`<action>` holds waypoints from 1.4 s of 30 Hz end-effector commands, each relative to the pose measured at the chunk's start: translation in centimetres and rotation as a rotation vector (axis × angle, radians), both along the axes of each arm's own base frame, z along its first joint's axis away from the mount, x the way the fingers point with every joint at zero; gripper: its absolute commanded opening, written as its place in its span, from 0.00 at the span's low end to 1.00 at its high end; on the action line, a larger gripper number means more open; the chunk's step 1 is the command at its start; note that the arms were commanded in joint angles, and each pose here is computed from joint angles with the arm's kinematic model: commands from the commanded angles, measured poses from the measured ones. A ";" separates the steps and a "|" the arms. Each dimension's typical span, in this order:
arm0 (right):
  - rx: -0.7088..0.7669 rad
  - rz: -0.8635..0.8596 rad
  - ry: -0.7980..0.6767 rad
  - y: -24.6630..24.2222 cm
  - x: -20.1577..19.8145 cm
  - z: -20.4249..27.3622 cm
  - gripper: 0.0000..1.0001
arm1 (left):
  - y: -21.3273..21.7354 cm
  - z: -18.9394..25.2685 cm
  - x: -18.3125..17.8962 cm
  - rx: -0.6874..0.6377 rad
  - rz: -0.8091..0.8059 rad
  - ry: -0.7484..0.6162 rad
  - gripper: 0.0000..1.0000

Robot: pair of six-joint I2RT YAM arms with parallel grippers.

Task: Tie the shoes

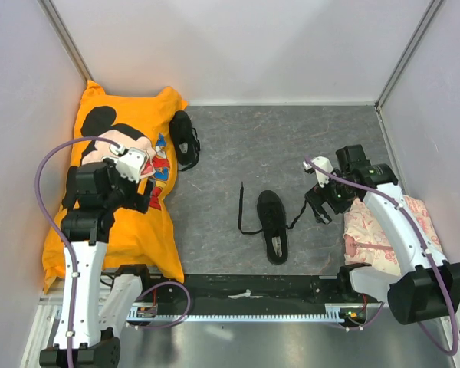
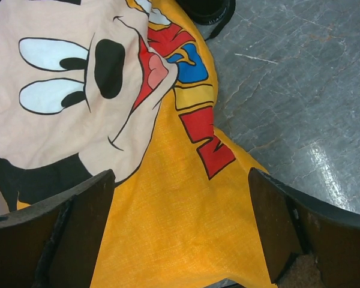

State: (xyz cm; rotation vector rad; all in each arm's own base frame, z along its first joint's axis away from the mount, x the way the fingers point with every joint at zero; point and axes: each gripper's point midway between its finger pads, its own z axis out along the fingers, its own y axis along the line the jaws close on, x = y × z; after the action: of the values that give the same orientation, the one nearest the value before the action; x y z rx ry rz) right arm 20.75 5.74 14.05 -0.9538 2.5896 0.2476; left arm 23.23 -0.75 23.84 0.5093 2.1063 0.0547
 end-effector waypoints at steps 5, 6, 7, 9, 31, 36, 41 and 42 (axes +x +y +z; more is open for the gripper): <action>0.038 0.038 -0.005 1.0 1.6 1.3 0.98 | -5.2 3.9 2.8 0.004 -0.361 -0.089 0.99; 0.037 0.037 -0.017 1.0 1.9 1.7 0.98 | -6.0 3.8 3.1 0.013 -0.409 -0.085 0.99; 0.038 0.032 -0.020 1.0 2.1 1.8 0.98 | -6.9 3.7 3.2 0.019 -0.450 -0.079 0.99; 0.040 0.016 -0.019 0.9 2.5 2.0 0.98 | -10.1 2.8 3.5 0.063 -0.570 -0.056 0.99; 0.121 -0.511 0.128 0.7 6.6 -3.6 0.98 | -29.5 -15.3 4.0 -0.143 -0.382 0.450 0.70; 0.114 -0.582 0.134 0.5 6.6 -5.2 0.98 | -30.5 -17.6 5.5 -0.139 -0.293 0.459 0.65; 0.075 -0.616 0.136 -0.1 7.0 -6.7 0.98 | -30.5 -19.9 6.4 -0.081 -0.212 0.467 0.61; 0.072 -0.620 0.142 -0.1 6.9 -7.0 0.97 | -30.5 -20.7 6.4 -0.076 -0.200 0.481 0.61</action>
State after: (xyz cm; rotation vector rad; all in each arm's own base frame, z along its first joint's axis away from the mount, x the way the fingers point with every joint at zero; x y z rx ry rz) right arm 26.48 6.14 7.93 -0.1634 2.8477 0.2932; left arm 27.89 -29.94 3.32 0.8790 2.5044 -0.3229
